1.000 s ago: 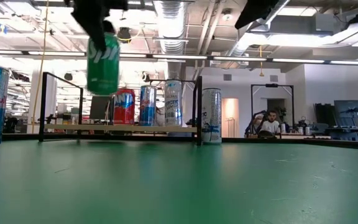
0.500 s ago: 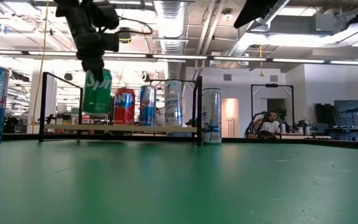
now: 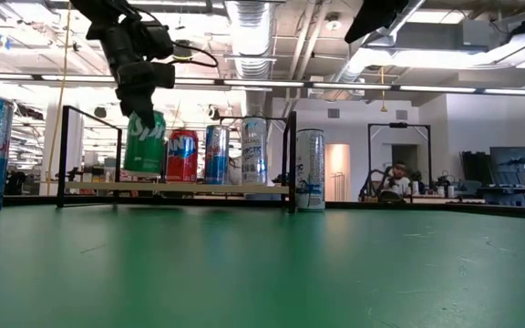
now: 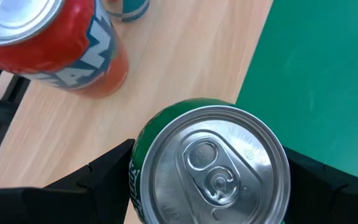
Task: Place canned beverage on shelf
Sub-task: Put the left green soda can on the shelf
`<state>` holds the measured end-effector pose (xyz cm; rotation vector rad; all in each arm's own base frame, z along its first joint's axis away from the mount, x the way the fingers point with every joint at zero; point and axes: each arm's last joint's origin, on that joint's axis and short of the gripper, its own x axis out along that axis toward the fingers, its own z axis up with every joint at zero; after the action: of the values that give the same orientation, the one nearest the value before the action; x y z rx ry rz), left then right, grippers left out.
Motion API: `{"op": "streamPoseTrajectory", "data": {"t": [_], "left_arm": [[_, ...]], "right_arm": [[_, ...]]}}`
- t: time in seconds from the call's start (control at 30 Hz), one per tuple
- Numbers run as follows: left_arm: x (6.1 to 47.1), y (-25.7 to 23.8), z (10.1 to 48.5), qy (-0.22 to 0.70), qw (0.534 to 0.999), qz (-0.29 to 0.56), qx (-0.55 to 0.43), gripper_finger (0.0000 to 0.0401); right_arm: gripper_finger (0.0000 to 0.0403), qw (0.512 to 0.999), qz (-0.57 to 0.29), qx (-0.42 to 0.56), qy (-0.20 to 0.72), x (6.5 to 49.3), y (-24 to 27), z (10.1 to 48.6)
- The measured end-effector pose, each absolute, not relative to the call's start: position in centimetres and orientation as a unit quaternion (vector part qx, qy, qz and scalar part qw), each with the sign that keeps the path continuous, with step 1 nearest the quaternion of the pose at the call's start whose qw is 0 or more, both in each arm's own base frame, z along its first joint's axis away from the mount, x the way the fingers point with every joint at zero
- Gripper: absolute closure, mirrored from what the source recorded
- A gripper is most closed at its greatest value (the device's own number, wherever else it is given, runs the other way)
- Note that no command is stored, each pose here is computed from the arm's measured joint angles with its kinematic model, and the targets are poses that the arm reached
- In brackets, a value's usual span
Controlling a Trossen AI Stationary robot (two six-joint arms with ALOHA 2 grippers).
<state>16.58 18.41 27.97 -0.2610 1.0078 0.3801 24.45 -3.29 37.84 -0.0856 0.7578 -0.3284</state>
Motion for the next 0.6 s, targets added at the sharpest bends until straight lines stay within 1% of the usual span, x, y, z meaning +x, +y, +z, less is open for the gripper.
{"op": "streamPoseTrajectory", "data": {"t": [0.27,0.5,0.6], "left_arm": [[16.8,18.7,26.5,0.467,0.855,0.181,-0.137,0.0108],[16.7,18.6,26.3,0.464,0.853,0.184,-0.150,0.0058],[16.7,18.6,26.3,0.464,0.854,0.182,-0.147,0.0048]], "right_arm": [[0.0382,0.915,-0.159,-0.043,0.368,24.4,-3.3,37.8],[0.0382,0.915,-0.159,-0.043,0.368,24.5,-3.3,37.8],[0.0382,0.915,-0.159,-0.043,0.368,24.4,-3.3,37.9]]}}
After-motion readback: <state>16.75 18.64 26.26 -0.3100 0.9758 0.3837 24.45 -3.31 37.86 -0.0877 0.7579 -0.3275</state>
